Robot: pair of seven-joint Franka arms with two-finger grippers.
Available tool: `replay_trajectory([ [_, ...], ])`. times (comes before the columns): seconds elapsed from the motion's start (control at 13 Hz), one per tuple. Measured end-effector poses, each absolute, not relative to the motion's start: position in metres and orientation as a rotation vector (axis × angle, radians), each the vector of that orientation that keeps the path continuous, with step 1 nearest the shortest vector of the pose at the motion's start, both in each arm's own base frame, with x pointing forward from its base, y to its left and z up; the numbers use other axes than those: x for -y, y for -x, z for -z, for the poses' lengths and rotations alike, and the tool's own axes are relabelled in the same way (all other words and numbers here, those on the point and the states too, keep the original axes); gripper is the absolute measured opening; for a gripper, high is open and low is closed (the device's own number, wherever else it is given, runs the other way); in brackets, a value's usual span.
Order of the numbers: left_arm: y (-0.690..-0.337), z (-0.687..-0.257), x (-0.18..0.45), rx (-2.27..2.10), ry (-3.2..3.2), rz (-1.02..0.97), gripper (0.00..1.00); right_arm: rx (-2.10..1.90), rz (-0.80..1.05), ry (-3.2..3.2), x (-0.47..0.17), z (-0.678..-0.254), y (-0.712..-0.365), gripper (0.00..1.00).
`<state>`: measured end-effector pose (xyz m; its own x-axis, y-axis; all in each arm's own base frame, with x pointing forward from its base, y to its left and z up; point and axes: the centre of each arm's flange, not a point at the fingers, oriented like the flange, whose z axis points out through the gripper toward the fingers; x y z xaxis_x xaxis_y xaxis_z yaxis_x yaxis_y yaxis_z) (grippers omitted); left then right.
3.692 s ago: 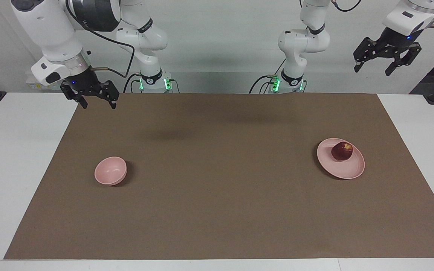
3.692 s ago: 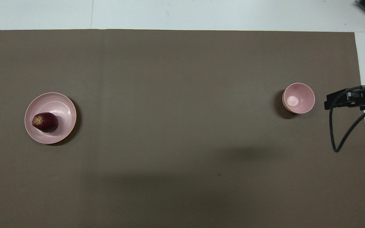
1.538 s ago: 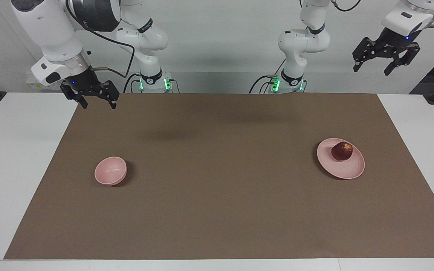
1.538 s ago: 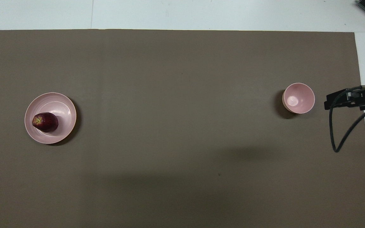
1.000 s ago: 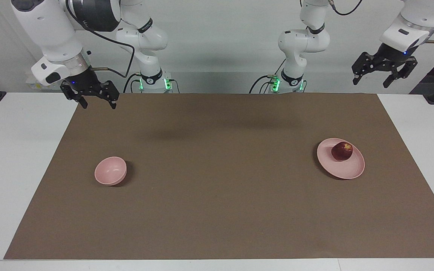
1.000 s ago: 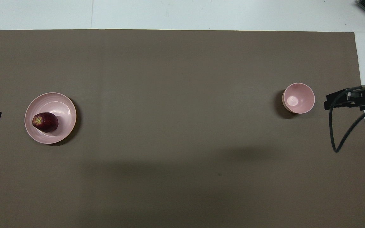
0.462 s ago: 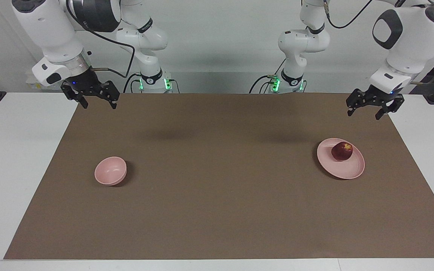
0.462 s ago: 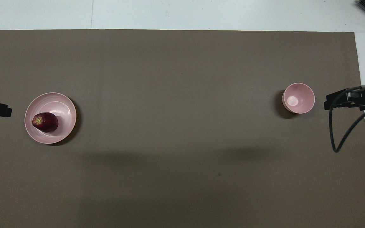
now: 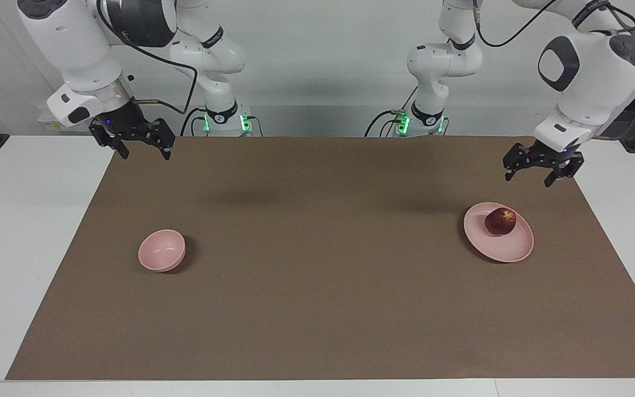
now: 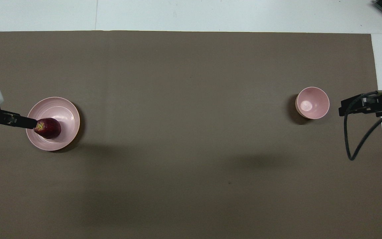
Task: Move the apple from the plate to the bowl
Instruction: 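Reach the left gripper down to the red apple on the plate, then close the left gripper on the red apple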
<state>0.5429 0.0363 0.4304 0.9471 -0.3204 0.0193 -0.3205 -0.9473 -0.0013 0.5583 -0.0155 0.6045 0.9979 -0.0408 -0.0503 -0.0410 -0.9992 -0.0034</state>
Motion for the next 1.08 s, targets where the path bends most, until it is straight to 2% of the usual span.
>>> replay_trajectory([
  [0.31, -0.554, -0.377, -0.043, 0.495, -3.115, -0.073, 1.0, -0.064, -0.078, 3.136, 0.015, -0.605, -0.558, 1.0],
  [0.77, -0.548, -0.342, -0.057, 0.45, -3.121, -0.045, 1.0, -0.066, -0.078, 3.135, 0.016, -0.605, -0.558, 1.0],
  [0.92, -0.547, -0.342, -0.057, 0.448, -3.12, -0.045, 0.78, -0.073, -0.079, 3.135, 0.019, -0.605, -0.558, 1.0],
  [1.08, -0.547, -0.342, -0.057, 0.447, -3.119, -0.044, 0.77, -0.08, -0.081, 3.135, 0.021, -0.605, -0.558, 1.0],
])
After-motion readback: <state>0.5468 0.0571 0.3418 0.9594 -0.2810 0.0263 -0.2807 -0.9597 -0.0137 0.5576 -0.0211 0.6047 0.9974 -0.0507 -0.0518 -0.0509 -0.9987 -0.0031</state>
